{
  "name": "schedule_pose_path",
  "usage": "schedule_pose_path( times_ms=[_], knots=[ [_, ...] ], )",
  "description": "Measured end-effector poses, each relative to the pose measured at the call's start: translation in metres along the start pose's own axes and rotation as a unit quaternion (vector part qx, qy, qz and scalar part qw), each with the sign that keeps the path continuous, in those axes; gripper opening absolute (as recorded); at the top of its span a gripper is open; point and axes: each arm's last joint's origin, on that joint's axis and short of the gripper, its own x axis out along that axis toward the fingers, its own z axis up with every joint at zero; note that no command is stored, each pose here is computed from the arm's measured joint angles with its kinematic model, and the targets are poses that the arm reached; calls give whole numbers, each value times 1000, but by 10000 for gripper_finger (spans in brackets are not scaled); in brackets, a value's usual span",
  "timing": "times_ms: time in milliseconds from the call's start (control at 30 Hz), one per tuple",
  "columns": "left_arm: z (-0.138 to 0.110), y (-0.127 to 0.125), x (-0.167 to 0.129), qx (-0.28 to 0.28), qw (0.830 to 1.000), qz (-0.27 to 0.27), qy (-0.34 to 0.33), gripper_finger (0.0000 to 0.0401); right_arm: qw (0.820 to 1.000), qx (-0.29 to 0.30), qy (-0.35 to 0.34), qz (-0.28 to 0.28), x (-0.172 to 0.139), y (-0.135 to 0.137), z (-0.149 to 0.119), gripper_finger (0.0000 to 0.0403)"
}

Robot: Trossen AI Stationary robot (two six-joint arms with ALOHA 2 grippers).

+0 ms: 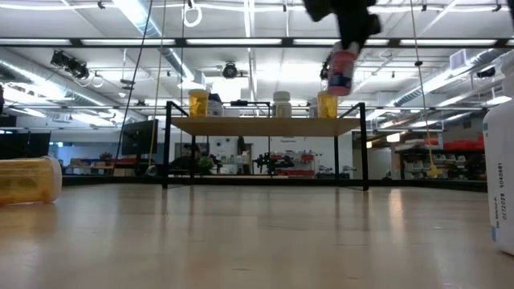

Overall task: Pick and place medicine bottles onto shelf by color
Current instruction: Put the pink pill bottle on the shelf

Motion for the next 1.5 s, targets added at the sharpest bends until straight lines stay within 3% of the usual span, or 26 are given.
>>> schedule_pose_path(
  times_ms=[233,500,933,1233,1500],
  knots=[
    [-3,7,-3,-1,1000,14,19,76,1000,-1,-27,3,-6,-6,56,175],
    [-3,6,-2,7,1000,13,20,74,998,32,-61,2,-10,-26,89,176],
    [-3,6,0,11,1000,14,22,67,994,66,-78,-37,-13,-85,109,177],
    [1,7,0,20,999,48,-7,73,994,52,-89,-27,-13,-85,112,178],
    [11,6,0,-6,997,39,-60,69,992,54,-111,-22,-14,-88,117,181]
  ],
)
